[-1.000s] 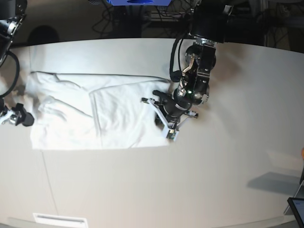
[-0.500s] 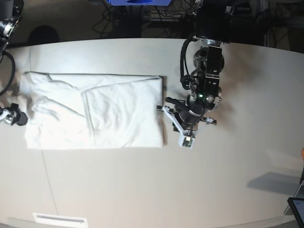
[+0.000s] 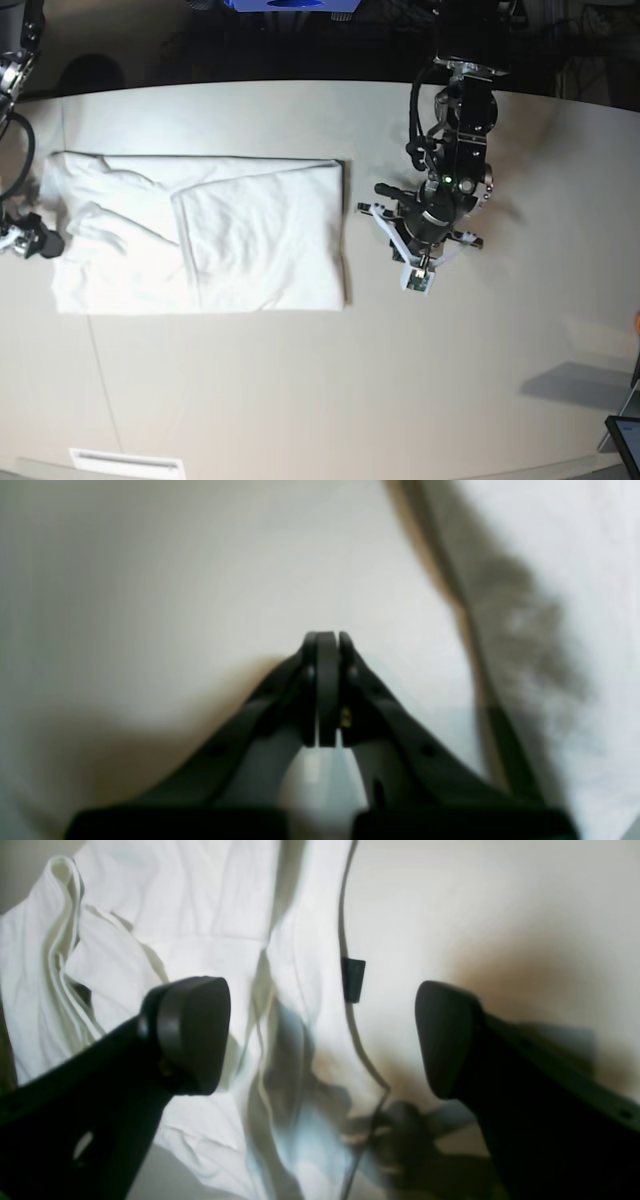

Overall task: Fold the T-shirt properly
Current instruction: 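Push the folded shirt edge with the left gripper to square the stack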

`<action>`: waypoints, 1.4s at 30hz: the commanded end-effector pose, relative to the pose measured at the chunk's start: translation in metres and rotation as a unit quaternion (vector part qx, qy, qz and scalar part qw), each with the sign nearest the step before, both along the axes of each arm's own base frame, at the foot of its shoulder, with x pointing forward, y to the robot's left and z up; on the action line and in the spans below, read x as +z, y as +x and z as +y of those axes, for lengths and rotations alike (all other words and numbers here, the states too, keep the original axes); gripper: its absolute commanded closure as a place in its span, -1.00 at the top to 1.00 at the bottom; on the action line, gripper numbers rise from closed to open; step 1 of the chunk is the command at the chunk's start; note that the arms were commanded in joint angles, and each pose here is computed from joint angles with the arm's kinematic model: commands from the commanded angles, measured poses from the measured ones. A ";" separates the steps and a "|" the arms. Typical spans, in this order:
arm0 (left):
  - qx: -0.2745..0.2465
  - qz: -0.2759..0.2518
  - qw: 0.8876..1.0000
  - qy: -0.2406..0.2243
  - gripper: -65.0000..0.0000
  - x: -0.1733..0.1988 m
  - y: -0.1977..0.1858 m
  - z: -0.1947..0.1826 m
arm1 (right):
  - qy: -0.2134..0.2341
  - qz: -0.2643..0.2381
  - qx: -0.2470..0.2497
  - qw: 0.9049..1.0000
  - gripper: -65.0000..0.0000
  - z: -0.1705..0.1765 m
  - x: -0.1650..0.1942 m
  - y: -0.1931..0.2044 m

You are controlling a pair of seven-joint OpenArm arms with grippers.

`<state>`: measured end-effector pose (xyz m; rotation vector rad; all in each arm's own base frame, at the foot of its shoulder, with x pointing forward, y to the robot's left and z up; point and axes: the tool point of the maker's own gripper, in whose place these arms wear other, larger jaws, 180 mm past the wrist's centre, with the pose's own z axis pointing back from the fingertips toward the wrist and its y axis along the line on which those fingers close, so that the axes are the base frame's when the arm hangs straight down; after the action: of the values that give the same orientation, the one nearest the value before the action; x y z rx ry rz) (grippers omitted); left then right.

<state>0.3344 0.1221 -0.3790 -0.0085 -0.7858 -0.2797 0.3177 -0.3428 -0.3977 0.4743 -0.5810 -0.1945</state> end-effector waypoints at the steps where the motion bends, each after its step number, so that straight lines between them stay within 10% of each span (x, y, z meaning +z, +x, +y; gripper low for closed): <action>1: 0.001 -0.014 1.000 -0.001 -1.00 0.007 0.006 0.001 | -0.010 -0.014 -0.002 1.000 0.71 -0.010 0.012 0.007; 42: -0.044 0.023 0.997 -0.064 -1.00 -0.022 0.017 -0.084 | 0.049 0.106 0.064 0.991 0.68 0.061 -0.054 -0.056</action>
<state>0.3454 0.0405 -0.4083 -0.1631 -0.7381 -0.3132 0.3084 -0.2914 -0.4133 0.6387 -0.6000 -0.1920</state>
